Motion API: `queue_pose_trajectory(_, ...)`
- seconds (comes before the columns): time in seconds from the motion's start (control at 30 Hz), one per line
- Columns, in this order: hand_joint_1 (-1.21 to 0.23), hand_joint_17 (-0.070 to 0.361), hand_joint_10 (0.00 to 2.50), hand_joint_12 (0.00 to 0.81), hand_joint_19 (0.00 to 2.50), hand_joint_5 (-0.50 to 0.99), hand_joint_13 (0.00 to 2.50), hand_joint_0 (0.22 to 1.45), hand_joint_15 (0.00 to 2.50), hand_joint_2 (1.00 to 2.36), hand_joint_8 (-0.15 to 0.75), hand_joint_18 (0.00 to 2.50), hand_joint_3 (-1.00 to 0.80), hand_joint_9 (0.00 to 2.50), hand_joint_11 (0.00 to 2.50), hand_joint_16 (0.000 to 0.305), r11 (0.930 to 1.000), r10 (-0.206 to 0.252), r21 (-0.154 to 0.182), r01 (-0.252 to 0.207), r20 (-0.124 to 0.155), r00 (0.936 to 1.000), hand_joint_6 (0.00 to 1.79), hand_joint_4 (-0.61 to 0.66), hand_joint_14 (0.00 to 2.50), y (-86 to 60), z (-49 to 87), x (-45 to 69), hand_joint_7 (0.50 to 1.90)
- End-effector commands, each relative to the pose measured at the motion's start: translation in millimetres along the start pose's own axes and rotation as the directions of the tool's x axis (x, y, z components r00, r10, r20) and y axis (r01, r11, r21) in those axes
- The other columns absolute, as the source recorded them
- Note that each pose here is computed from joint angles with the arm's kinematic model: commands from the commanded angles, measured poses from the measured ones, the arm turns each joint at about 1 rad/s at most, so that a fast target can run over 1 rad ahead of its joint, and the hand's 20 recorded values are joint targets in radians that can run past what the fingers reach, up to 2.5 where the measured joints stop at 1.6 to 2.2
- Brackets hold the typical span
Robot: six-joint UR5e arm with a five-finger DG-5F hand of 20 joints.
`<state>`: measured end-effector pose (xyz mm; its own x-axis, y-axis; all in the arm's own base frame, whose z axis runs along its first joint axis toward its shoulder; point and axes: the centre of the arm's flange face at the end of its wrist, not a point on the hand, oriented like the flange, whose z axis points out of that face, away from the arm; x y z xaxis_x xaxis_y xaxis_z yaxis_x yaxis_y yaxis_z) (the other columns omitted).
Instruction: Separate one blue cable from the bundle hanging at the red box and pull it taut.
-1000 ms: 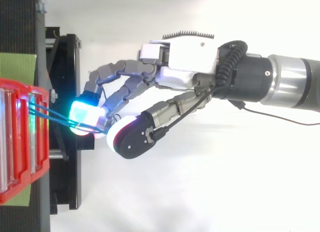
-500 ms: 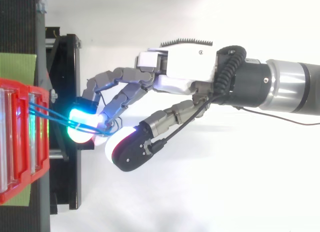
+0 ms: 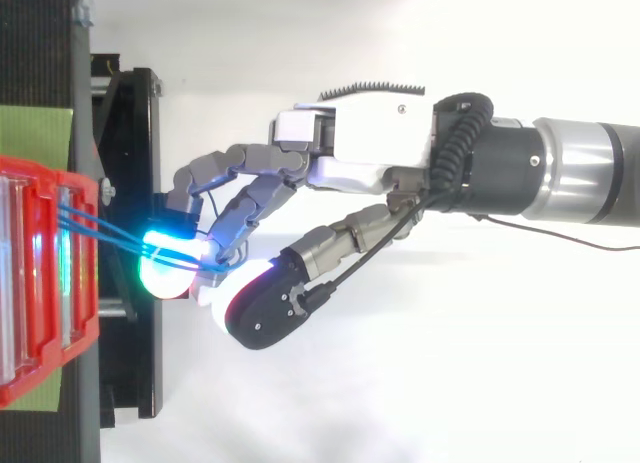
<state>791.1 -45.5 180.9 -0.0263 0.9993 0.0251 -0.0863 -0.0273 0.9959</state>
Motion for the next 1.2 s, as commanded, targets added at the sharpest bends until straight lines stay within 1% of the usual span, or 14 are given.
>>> queue_pose_trajectory(0.0, -0.64, 0.075, 0.02, 0.313, 0.49, -0.16, 0.80, 0.62, 0.46, 1.00, 0.285, 0.54, -0.50, 0.88, 0.62, 0.033, 1.0000, -0.001, -0.003, 0.001, -0.002, 1.0000, 0.50, 0.30, 0.02, 3.5, -0.1, -1.9, 0.98)
queue_pose_trajectory(0.03, -0.64, 0.074, 0.02, 0.310, 0.48, -0.16, 0.80, 0.62, 0.47, 1.00, 0.287, 0.54, -0.50, 0.88, 0.62, 0.033, 1.0000, 0.000, -0.009, 0.000, -0.003, 1.0000, 0.50, 0.30, 0.02, 7.7, 0.6, -0.6, 0.98)
queue_pose_trajectory(0.07, -0.64, 0.074, 0.02, 0.314, 0.48, -0.16, 0.80, 0.62, 0.46, 1.00, 0.287, 0.54, -0.50, 0.89, 0.63, 0.033, 1.0000, -0.001, -0.008, 0.001, -0.002, 1.0000, 0.50, 0.30, 0.02, 7.1, 0.2, -0.8, 0.98)
queue_pose_trajectory(0.1, -0.64, 0.074, 0.02, 0.314, 0.48, -0.16, 0.80, 0.62, 0.46, 1.00, 0.287, 0.54, -0.50, 0.89, 0.62, 0.033, 0.9999, 0.000, -0.011, 0.000, 0.000, 1.0000, 0.50, 0.30, 0.02, 9.5, 0.2, -1.9, 0.98)
queue_pose_trajectory(0.13, -0.64, 0.074, 0.02, 0.312, 0.49, -0.16, 0.80, 0.62, 0.46, 1.00, 0.290, 0.54, -0.50, 0.89, 0.62, 0.033, 0.9999, 0.000, -0.012, 0.000, -0.003, 1.0000, 0.50, 0.30, 0.02, 10.6, 0.4, -0.6, 0.98)
queue_pose_trajectory(0.3, -0.63, 0.074, 0.02, 0.312, 0.48, -0.16, 0.81, 0.62, 0.47, 1.00, 0.291, 0.54, -0.50, 0.89, 0.62, 0.033, 0.9999, 0.000, -0.012, 0.001, 0.001, 1.0000, 0.50, 0.30, 0.02, 11.3, 0.3, -4.2, 0.98)
queue_pose_trajectory(0.63, -0.63, 0.073, 0.02, 0.315, 0.49, -0.16, 0.82, 0.62, 0.47, 1.00, 0.292, 0.55, -0.50, 0.91, 0.64, 0.033, 0.9999, -0.002, -0.014, 0.002, 0.003, 1.0000, 0.50, 0.30, 0.02, 12.0, 0.7, -5.3, 0.99)
queue_pose_trajectory(0.77, -0.61, 0.073, 0.02, 0.312, 0.49, -0.16, 0.82, 0.62, 0.48, 1.00, 0.293, 0.55, -0.49, 0.92, 0.65, 0.032, 0.9999, -0.007, -0.012, 0.008, 0.010, 0.9999, 0.50, 0.30, 0.02, 13.1, -0.1, -11.4, 1.00)
queue_pose_trajectory(0.83, -0.61, 0.073, 0.02, 0.312, 0.49, -0.16, 0.82, 0.62, 0.48, 1.00, 0.292, 0.55, -0.49, 0.92, 0.65, 0.032, 0.9999, -0.009, -0.014, 0.009, 0.012, 0.9999, 0.50, 0.30, 0.02, 14.3, -0.2, -12.5, 1.00)
queue_pose_trajectory(1.0, -0.61, 0.072, 0.02, 0.312, 0.49, -0.15, 0.83, 0.63, 0.48, 1.00, 0.295, 0.55, -0.48, 0.93, 0.69, 0.032, 0.9996, -0.016, -0.023, 0.016, 0.014, 0.9998, 0.50, 0.28, 0.02, 25.7, -0.4, -13.6, 1.03)
queue_pose_trajectory(1.1, -0.60, 0.072, 0.02, 0.312, 0.49, -0.15, 0.83, 0.63, 0.48, 1.00, 0.297, 0.55, -0.48, 0.96, 0.73, 0.032, 0.9996, -0.019, -0.018, 0.020, 0.014, 0.9997, 0.50, 0.27, 0.02, 27.3, -1.1, -13.6, 1.07)
queue_pose_trajectory(1.17, -0.60, 0.072, 0.02, 0.313, 0.49, -0.15, 0.84, 0.63, 0.49, 1.00, 0.298, 0.55, -0.48, 0.97, 0.75, 0.032, 0.9995, -0.026, -0.015, 0.026, 0.015, 0.9995, 0.50, 0.26, 0.02, 31.2, -2.0, -14.8, 1.10)
